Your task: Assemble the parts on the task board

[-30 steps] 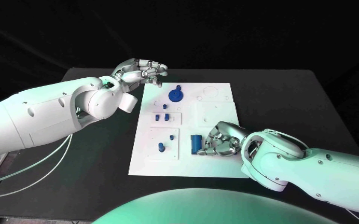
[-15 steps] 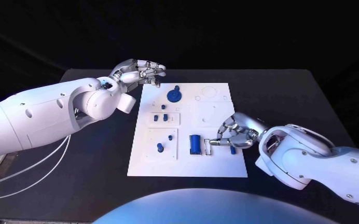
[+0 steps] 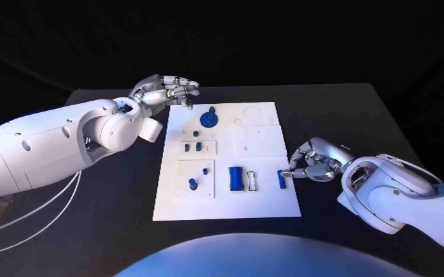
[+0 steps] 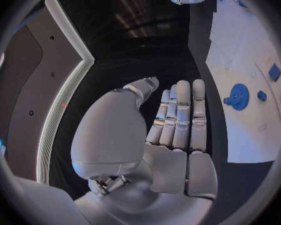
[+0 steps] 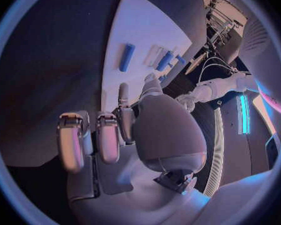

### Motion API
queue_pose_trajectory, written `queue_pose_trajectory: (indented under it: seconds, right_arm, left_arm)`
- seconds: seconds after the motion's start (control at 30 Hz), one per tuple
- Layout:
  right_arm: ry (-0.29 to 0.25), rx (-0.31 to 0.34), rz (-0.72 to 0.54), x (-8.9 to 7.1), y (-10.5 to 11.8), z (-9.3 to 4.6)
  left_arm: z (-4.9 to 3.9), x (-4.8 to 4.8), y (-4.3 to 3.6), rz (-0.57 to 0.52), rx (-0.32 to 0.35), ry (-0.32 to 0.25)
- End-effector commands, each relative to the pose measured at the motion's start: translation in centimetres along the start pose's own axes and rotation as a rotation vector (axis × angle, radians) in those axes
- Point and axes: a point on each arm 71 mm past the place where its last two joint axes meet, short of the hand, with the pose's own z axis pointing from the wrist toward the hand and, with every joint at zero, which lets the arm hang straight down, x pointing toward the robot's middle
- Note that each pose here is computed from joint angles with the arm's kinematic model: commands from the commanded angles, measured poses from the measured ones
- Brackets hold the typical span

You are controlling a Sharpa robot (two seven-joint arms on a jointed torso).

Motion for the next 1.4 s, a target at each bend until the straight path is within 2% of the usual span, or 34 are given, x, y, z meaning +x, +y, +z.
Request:
queue_pose_trajectory:
  seconds: [0.03,0.3,0.63,0.93,1.4]
  right_arm:
    - [-0.026,0.0,-0.086,0.4,-0.1,-0.1]
    - [-0.011,0.004,-0.103,1.6,0.1,0.0]
    - [-0.006,0.001,-0.133,2.7,0.4,0.9]
    - [0.029,0.003,-0.176,4.0,0.4,1.4]
    - [0.04,0.001,-0.201,4.7,0.6,1.6]
  left_arm:
    - [0.02,0.21,-0.07,-0.005,0.009,0.017]
    - [-0.01,0.19,-0.02,-0.006,0.006,0.02]
    - [-0.06,0.16,-0.01,-0.006,0.005,0.02]
    - [-0.14,0.1,-0.02,-0.006,0.004,0.019]
    - [-0.2,0.03,-0.02,-0.005,0.003,0.017]
